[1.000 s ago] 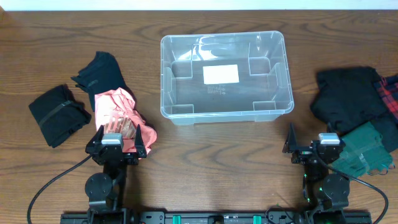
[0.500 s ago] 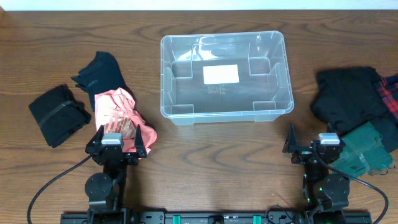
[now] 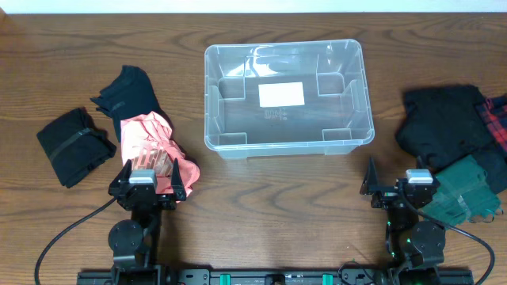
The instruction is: Pack container
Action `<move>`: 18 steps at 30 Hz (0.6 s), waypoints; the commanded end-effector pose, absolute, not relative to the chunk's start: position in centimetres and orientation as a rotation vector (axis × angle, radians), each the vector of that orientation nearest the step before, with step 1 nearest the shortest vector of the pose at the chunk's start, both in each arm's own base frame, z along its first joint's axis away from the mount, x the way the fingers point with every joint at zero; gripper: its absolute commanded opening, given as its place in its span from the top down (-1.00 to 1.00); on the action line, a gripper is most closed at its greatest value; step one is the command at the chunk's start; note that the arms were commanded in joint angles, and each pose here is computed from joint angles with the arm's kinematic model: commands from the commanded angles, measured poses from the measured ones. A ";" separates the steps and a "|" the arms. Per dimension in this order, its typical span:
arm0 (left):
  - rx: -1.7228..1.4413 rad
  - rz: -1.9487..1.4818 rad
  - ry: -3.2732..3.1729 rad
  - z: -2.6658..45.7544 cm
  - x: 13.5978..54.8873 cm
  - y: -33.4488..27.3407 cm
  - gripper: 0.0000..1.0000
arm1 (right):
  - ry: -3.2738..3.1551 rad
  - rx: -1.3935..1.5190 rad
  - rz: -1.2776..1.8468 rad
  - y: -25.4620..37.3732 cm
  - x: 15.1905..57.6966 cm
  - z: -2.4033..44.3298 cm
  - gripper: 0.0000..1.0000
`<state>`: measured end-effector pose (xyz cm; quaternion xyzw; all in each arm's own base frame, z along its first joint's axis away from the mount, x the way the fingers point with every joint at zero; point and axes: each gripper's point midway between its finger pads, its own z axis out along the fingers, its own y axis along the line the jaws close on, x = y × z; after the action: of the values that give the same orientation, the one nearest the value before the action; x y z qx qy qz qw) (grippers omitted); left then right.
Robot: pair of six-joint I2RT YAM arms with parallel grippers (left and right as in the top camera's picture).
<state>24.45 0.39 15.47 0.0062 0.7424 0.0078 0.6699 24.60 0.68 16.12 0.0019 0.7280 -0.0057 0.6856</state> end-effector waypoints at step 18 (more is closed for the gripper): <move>0.024 0.039 1.722 13.8 24.4 0.5 -0.96 | 1.630 0.029 0.030 1.0 24.6 16.0 -0.99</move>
<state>24.45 0.50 15.45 0.0083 0.7427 0.0141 0.6695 24.60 0.68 16.12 0.0090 0.7279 0.0010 0.6856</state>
